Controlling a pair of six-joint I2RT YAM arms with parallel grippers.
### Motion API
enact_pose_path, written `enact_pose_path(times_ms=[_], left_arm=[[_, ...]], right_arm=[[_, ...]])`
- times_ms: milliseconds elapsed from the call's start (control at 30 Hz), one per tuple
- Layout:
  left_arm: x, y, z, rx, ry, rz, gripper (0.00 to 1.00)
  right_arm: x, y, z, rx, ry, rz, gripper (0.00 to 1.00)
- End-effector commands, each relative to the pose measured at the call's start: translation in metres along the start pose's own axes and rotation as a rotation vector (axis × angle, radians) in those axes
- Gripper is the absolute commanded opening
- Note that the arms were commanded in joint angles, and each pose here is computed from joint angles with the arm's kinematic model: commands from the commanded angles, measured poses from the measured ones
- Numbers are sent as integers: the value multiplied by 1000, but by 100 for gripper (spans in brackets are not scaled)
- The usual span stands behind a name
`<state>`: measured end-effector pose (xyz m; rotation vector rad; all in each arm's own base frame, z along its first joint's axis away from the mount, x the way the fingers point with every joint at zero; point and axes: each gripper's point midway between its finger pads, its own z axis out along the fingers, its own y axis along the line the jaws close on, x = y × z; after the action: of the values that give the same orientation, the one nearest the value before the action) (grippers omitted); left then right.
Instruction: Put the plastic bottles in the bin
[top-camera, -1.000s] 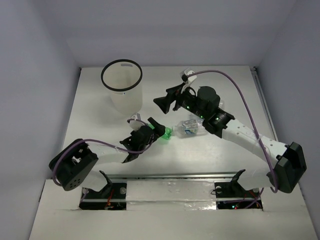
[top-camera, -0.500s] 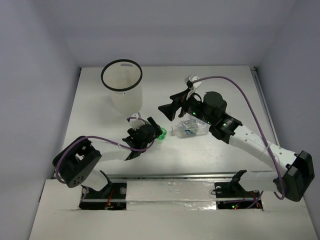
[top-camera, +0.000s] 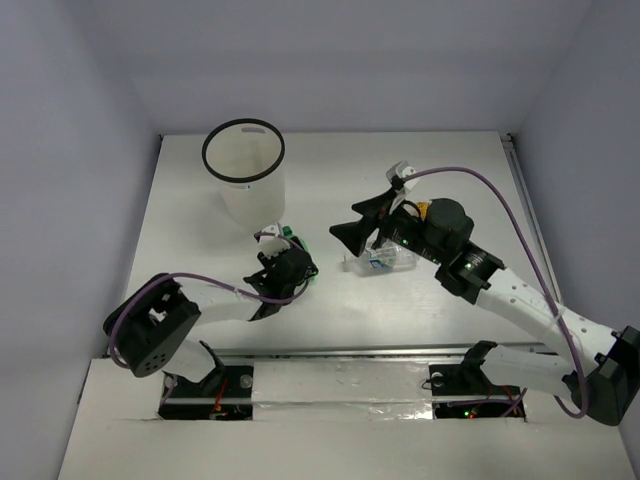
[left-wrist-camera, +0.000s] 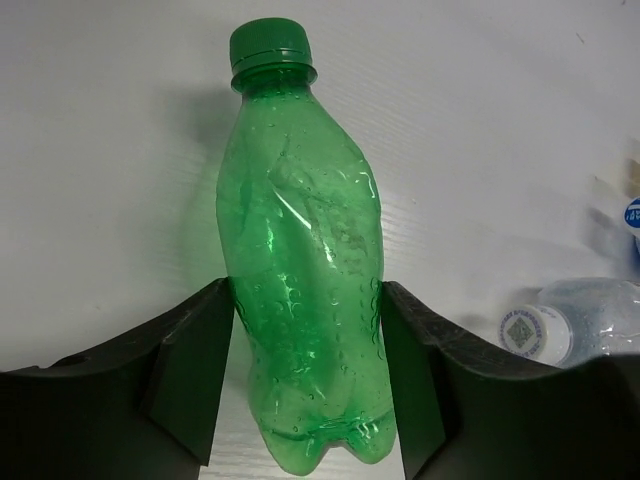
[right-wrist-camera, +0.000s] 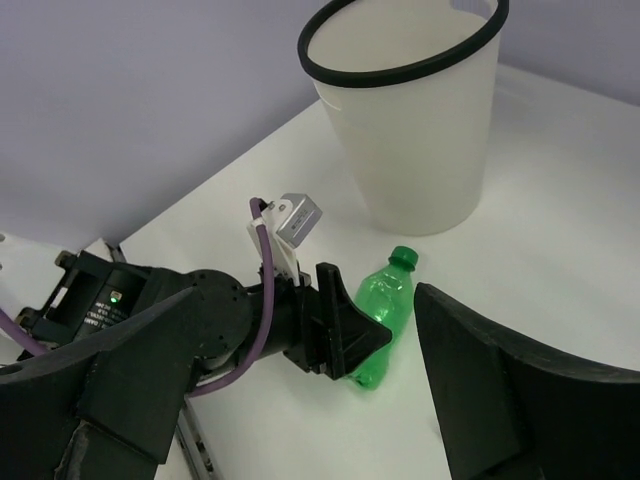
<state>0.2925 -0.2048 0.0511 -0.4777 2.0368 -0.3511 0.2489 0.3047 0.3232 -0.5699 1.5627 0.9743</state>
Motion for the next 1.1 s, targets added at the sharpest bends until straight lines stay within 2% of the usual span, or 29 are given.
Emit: enact_pose_path(times_ms=[0, 167, 433, 567, 667, 767, 833, 867, 933, 967, 1000, 1067], left_arm=[[-25, -10, -10, 34, -52, -31, 48], [-45, -24, -36, 100, -67, -32, 45], [-136, -94, -111, 385, -202, -121, 44], [-186, -130, -147, 519, -280, -150, 44], [-225, -145, -165, 539, -376, -139, 45], [-262, -149, -172, 500, -483, -117, 45], [-275, -150, -163, 467, -505, -101, 46], [-298, -147, -161, 454, -543, -109, 46], [-307, -135, -136, 394, -547, -91, 46], [-322, -141, -136, 435, -544, -127, 46], [-337, -125, -115, 387, -558, -160, 46], [-359, -117, -103, 340, -592, -170, 46]], right_arm=[[-11, 3, -11, 6, -44, -4, 91], [-7, 8, -30, 1, -62, 50, 88], [5, -5, -68, 100, -141, 138, 73], [10, -7, -77, 108, -167, 169, 71], [22, -14, -77, 141, -149, 180, 71], [32, -16, -76, 140, -135, 191, 71], [33, -15, -77, 133, -134, 195, 71], [35, -14, -77, 131, -132, 197, 71], [36, -14, -78, 125, -129, 195, 71], [35, -13, -79, 122, -133, 193, 72], [34, -11, -79, 113, -135, 187, 72], [35, -10, -80, 106, -129, 181, 72]])
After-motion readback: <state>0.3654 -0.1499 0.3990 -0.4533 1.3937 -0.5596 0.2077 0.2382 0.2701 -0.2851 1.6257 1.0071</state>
